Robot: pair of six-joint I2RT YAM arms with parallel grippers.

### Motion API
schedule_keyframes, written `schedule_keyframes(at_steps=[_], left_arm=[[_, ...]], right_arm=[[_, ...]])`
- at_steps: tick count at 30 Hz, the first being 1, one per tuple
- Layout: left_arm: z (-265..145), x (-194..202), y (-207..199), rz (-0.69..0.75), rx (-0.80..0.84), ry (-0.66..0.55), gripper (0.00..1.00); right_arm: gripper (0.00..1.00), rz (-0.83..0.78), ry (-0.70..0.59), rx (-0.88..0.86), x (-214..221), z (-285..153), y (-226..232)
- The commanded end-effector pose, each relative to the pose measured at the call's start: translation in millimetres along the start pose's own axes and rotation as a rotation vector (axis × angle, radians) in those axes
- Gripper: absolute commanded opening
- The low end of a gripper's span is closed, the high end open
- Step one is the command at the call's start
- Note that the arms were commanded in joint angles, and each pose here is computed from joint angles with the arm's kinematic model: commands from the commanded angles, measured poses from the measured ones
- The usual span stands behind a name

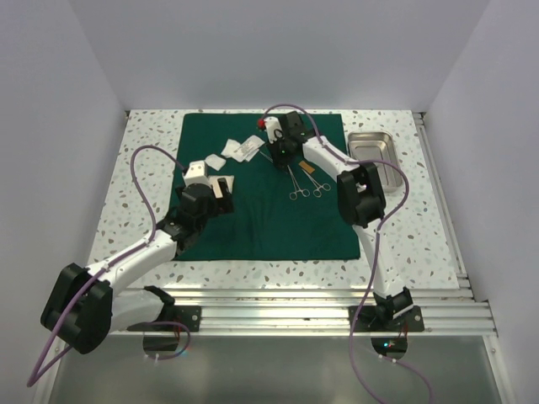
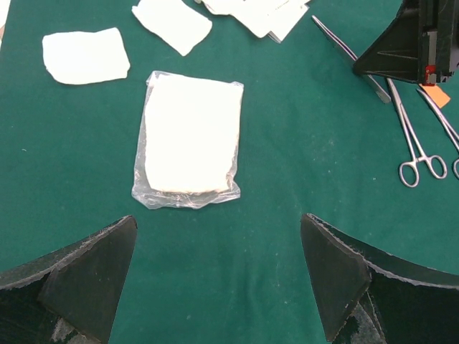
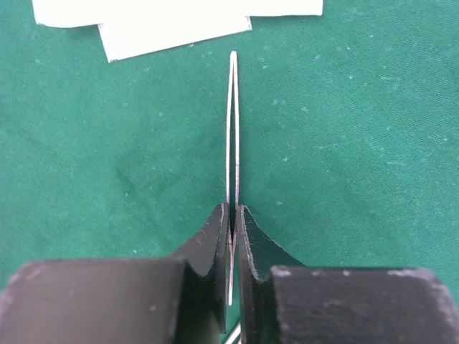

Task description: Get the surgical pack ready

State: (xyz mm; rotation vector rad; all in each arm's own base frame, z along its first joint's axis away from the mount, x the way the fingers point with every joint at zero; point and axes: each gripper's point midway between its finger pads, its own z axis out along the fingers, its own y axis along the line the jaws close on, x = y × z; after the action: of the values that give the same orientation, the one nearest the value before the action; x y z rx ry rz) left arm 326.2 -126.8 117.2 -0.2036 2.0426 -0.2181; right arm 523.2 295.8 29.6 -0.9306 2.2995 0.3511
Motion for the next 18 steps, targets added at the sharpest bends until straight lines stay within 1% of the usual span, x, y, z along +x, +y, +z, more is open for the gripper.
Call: schedule_keyframes(at_steps=[1, 3, 4, 6, 7, 8, 9, 10, 11, 12, 13, 14, 15, 18], left_arm=[[1.6, -14.2, 0.1, -0.003, -0.002, -0.067, 1.0], [0.8, -15.1, 0.6, -0.005, -0.002, -0.073, 1.0], [0.1, -15.9, 0.9, -0.006, -0.002, -0.076, 1.0], [-0.4, -16.0, 1.1, -0.005, -0.002, -0.077, 1.0], [-0.9, -17.0, 1.1, -0.007, -0.002, -0.081, 1.0], [-1.1, -15.9, 2.1, -0.006, -0.005, -0.079, 1.0], [-1.3, -16.4, 2.2, -0.006, -0.005, -0.081, 1.0], [-2.5, -17.2, 2.3, -0.008, -0.003, -0.084, 1.0], [-3.0, -17.7, 2.3, -0.009, -0.002, -0.087, 1.0], [-3.4, -17.7, 2.2, -0.009, 0.0, -0.089, 1.0], [-4.3, -18.1, 1.8, -0.01, 0.005, -0.091, 1.0], [-4.1, -17.2, 1.5, -0.011, 0.007, -0.087, 1.0], [-4.6, -17.0, 0.2, -0.01, 0.013, -0.086, 1.0], [-4.8, -15.9, -0.5, -0.013, 0.019, -0.081, 1.0]], right_arm=[[0.04, 0.013, -0.046, 0.035, -18.6, -13.5, -4.7], [0.0, 0.028, -0.061, 0.046, -22.7, -20.0, -6.0], [0.0, 0.028, -0.099, 0.055, -35.7, -32.0, -8.0], [0.0, 0.043, -0.115, 0.052, -37.5, -41.9, -8.0], [0.0, 0.065, -0.143, 0.06, -43.0, -49.2, -13.1], [0.0, 0.074, -0.185, 0.071, -55.8, -68.4, -16.1], [0.0, 0.109, -0.181, 0.068, -49.8, -72.4, -17.2], [0.0, 0.136, -0.207, 0.073, -52.0, -81.3, -27.6], [0.0, 0.155, -0.249, 0.082, -62.3, -102.8, -32.7], [0.01, 0.187, -0.244, 0.084, -53.8, -106.9, -37.7], [0.01, 0.24, -0.267, 0.103, -51.6, -119.3, -55.5], [0.01, 0.258, -0.298, 0.118, -56.3, -139.2, -63.4], [0.01, 0.319, -0.293, 0.146, -42.8, -147.9, -80.3], [0.01, 0.394, -0.282, 0.243, -15.1, -176.2, -113.5]])
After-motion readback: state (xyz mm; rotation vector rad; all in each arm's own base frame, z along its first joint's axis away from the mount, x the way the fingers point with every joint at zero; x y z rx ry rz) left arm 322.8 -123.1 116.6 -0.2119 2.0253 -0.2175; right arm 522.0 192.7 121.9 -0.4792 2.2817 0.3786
